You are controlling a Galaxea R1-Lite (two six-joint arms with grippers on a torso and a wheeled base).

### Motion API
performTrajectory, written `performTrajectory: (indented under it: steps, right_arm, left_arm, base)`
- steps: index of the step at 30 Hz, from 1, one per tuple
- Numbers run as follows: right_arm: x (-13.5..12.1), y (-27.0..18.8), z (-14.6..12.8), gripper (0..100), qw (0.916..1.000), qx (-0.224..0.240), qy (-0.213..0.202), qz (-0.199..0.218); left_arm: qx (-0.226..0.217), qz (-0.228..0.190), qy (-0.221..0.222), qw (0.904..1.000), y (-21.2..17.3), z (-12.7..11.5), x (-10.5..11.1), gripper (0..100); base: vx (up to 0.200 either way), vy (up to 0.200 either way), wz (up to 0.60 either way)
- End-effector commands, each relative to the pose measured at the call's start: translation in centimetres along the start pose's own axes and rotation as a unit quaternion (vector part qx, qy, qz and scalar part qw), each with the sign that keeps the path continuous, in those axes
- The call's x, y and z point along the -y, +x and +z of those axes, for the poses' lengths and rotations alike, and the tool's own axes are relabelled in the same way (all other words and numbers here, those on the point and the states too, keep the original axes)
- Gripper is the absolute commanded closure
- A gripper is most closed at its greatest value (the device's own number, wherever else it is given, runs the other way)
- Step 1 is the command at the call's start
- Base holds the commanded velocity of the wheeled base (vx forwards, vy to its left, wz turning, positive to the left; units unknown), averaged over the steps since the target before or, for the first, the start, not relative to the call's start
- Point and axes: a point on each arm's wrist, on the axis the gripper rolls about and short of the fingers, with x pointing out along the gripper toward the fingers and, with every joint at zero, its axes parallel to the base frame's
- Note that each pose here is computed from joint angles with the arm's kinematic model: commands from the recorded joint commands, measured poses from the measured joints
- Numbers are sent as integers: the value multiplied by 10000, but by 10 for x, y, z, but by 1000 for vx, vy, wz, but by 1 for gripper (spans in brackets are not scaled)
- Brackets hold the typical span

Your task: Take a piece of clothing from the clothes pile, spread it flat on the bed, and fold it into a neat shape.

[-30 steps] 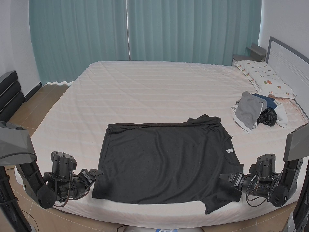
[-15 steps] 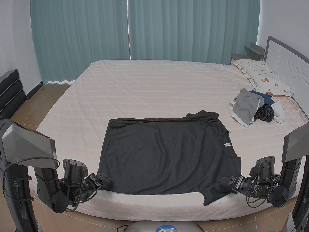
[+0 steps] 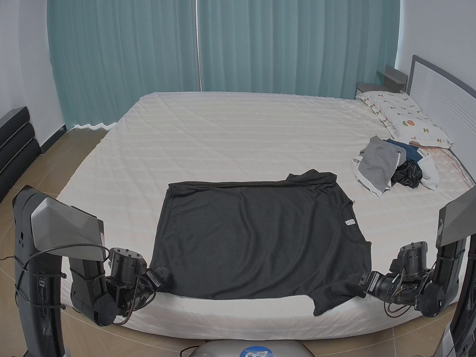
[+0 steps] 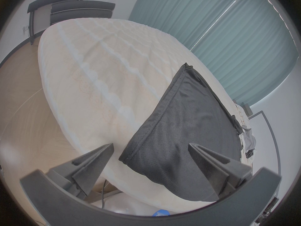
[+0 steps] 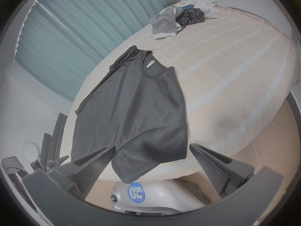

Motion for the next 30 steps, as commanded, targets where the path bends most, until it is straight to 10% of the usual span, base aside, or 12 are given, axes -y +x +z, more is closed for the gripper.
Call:
performTrajectory:
  steps: [1,12,13,30]
  right_arm:
    - [2,1,0,0,10000,-11,11,-38]
    - [4,-2,-3,0,9998,-85,-174,-93]
    - [5,-3,-4,0,9995,-110,-257,-111]
    - [21,-2,-3,0,9979,-182,-466,-415]
  left_arm:
    - [-19,65,-4,10000,3,-1,-3,0]
    - [61,78,-67,9999,5,3,-3,0]
    - [41,92,-56,9999,6,2,-4,100]
    - [308,310,-234,9988,-1,12,-12,100]
  base:
    - [0,0,0]
    - [0,0,0]
    - [0,0,0]
    - [0,0,0]
